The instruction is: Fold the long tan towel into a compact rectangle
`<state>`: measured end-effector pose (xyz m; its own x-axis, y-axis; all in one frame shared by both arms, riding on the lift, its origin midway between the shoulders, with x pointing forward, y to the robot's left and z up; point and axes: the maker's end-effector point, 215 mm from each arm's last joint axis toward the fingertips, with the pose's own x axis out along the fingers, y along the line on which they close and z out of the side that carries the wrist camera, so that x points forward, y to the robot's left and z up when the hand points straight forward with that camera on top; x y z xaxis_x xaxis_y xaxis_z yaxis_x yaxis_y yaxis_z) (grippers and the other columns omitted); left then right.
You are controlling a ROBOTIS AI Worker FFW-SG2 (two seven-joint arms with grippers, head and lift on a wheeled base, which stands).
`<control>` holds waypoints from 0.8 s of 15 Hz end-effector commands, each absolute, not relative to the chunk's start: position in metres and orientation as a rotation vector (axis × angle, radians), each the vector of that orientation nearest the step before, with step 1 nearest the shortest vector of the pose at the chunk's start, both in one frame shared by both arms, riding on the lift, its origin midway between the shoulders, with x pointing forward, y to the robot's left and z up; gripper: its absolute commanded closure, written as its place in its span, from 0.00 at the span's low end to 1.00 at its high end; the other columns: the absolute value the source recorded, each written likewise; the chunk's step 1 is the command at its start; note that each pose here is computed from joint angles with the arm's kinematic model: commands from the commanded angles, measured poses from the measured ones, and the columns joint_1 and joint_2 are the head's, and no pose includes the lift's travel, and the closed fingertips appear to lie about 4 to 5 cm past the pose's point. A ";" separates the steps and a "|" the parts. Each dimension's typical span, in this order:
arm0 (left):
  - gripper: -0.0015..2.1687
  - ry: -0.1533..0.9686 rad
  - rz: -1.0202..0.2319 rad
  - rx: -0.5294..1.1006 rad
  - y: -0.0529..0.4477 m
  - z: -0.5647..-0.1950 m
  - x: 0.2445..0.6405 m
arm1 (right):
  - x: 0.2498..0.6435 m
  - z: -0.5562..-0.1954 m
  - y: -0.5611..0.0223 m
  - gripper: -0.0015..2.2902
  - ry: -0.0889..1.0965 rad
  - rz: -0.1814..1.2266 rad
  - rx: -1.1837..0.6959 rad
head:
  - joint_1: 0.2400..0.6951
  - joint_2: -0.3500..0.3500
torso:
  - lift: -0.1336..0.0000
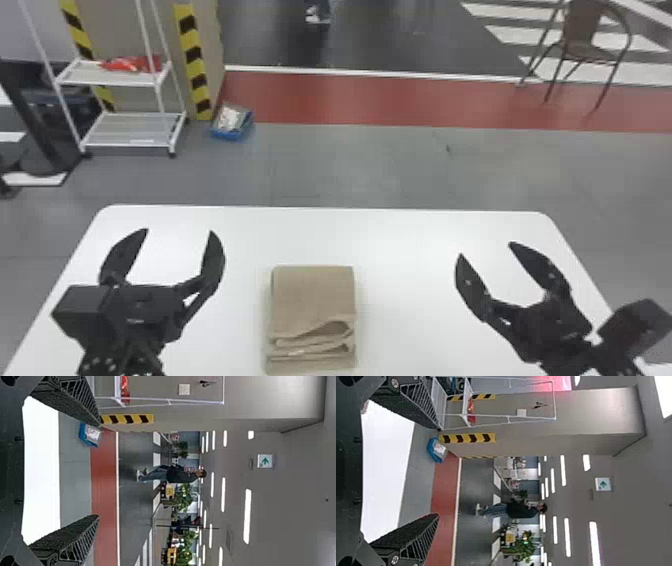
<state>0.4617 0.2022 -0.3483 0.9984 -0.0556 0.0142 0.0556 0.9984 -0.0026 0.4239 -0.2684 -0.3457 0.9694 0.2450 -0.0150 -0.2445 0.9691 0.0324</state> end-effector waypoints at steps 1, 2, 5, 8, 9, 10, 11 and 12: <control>0.03 -0.012 -0.053 -0.006 0.205 -0.348 0.461 | 0.423 -0.351 -0.266 0.05 0.072 0.229 0.047 | 1.00 0.38 | 1.00; 0.03 -0.009 -0.054 -0.011 0.204 -0.348 0.461 | 0.424 -0.352 -0.267 0.05 0.077 0.221 0.046 | 1.00 0.38 | 1.00; 0.03 0.052 -0.059 -0.019 0.204 -0.357 0.462 | 0.424 -0.349 -0.266 0.05 0.070 0.224 0.045 | 1.00 0.38 | 1.00; 0.03 0.057 -0.052 -0.014 0.208 -0.358 0.462 | 0.425 -0.346 -0.263 0.05 0.060 0.228 0.042 | 1.00 0.39 | 1.00; 0.03 0.054 -0.046 -0.013 0.211 -0.357 0.462 | 0.425 -0.345 -0.263 0.05 0.059 0.228 0.041 | 1.00 0.39 | 1.00; 0.03 0.047 -0.042 -0.014 0.212 -0.355 0.462 | 0.426 -0.345 -0.262 0.05 0.058 0.229 0.031 | 1.00 0.40 | 1.00; 0.03 0.040 -0.037 -0.014 0.213 -0.353 0.463 | 0.426 -0.344 -0.262 0.05 0.055 0.229 0.028 | 1.00 0.40 | 1.00; 0.03 0.031 -0.035 -0.018 0.213 -0.350 0.464 | 0.426 -0.343 -0.261 0.05 0.052 0.230 0.028 | 1.00 0.40 | 1.00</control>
<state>0.4629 0.2128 -0.3539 0.9984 -0.0370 -0.0431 0.0364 0.9992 -0.0152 0.4260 -0.2624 -0.3447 0.9723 0.2277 -0.0527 -0.2260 0.9734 0.0366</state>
